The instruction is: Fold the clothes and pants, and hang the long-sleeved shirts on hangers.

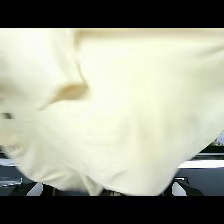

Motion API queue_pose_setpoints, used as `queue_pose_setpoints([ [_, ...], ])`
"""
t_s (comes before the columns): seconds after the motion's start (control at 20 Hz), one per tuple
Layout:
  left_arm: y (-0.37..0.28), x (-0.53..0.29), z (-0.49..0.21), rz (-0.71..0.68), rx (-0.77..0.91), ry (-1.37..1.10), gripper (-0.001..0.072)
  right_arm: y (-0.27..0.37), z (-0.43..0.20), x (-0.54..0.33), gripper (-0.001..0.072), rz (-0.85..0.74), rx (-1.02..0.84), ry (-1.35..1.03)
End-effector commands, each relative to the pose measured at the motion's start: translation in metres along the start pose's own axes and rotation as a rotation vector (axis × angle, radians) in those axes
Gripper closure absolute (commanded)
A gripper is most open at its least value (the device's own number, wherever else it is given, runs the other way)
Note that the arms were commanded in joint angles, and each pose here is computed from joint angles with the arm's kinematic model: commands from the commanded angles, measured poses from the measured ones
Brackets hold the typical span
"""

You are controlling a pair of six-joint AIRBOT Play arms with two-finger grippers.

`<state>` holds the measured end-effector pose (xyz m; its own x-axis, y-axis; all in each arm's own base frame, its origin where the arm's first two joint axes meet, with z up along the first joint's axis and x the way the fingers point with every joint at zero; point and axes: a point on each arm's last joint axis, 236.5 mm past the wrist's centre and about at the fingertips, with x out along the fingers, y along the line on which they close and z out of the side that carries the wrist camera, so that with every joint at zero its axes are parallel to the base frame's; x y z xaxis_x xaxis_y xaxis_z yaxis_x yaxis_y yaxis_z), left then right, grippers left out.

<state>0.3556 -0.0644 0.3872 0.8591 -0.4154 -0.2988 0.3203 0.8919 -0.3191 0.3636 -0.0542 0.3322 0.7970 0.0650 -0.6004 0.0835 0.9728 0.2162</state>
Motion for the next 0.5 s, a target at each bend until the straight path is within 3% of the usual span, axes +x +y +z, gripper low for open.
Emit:
queue_pose_setpoints([
  [0.0,0.057,0.104,-0.169,-0.02,-0.228,0.445,0.0683,-0.032,-0.14,0.134,0.0681,-0.014,0.051,0.575],
  [0.2,0.113,0.186,-0.304,0.092,-0.42,0.575,0.0682,-0.034,-0.216,0.263,0.0678,-0.094,0.115,0.663],
  [0.35,0.15,0.232,-0.311,0.152,-0.497,0.503,0.0682,-0.023,-0.201,0.33,0.0677,-0.055,0.169,0.507],
  [0.45,0.167,0.256,-0.292,0.17,-0.461,0.431,0.0682,-0.027,-0.163,0.352,0.0678,-0.058,0.229,0.327],
])
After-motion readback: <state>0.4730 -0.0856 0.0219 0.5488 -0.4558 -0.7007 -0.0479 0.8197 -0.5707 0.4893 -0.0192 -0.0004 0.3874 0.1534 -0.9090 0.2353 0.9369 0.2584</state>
